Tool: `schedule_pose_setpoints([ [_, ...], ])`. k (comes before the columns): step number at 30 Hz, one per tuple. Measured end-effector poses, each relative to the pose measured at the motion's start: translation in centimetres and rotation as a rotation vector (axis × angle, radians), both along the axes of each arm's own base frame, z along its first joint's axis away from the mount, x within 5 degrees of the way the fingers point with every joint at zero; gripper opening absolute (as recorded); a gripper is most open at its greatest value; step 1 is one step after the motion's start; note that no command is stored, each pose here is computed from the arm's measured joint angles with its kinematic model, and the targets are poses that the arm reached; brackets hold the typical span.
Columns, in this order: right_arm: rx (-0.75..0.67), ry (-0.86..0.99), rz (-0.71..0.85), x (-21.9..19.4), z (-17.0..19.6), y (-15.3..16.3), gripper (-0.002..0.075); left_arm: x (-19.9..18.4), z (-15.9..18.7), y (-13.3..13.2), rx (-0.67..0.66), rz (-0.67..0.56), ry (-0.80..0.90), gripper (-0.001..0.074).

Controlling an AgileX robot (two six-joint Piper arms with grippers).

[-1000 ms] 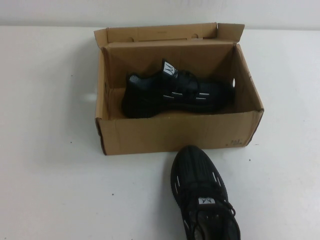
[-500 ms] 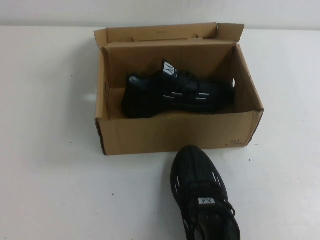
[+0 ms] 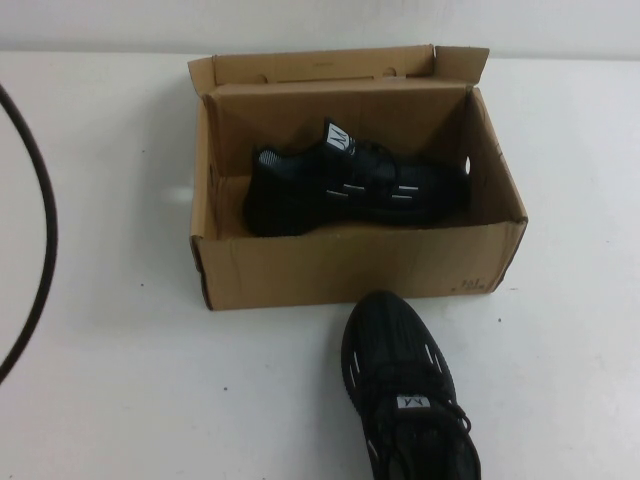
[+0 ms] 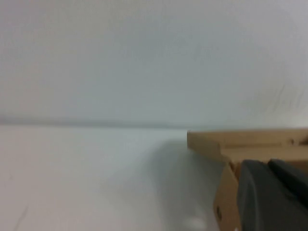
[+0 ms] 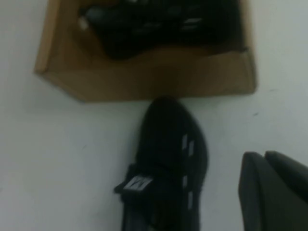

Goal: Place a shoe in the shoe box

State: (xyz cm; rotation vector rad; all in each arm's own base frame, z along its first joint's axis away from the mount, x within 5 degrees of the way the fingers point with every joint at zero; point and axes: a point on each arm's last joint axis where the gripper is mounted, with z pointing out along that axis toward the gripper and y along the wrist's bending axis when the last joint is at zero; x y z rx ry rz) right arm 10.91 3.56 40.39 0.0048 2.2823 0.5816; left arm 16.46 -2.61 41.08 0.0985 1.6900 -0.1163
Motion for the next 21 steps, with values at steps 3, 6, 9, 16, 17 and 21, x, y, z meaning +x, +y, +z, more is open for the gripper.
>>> schedule_pose_setpoints([
  [3,0.048,0.021,0.176,1.1,-0.3,1.2,-0.0016,-0.3,-0.7,0.2,0.013,0.022,0.142,-0.0004],
  [6,0.074,-0.021,0.317,2.1,-0.2,2.2,-0.0016,-0.9,-0.3,0.4,0.044,0.023,0.248,-0.0004],
  [9,0.053,-0.035,0.425,2.6,-0.5,3.1,-0.0016,-1.4,0.6,0.3,0.079,0.001,0.347,-0.0004],
  [16,-0.038,-0.033,0.689,2.7,-2.7,6.7,-0.0016,-1.9,1.5,-0.3,0.077,-0.063,0.564,-0.0004],
  [17,-0.066,-0.026,0.729,2.5,-3.2,7.3,-0.0014,-2.0,1.5,-0.3,0.075,-0.069,0.585,-0.0004],
  [21,-0.168,0.012,0.823,2.2,-4.8,9.3,0.0011,-2.2,1.2,-0.4,0.072,-0.079,0.624,-0.0004],
])
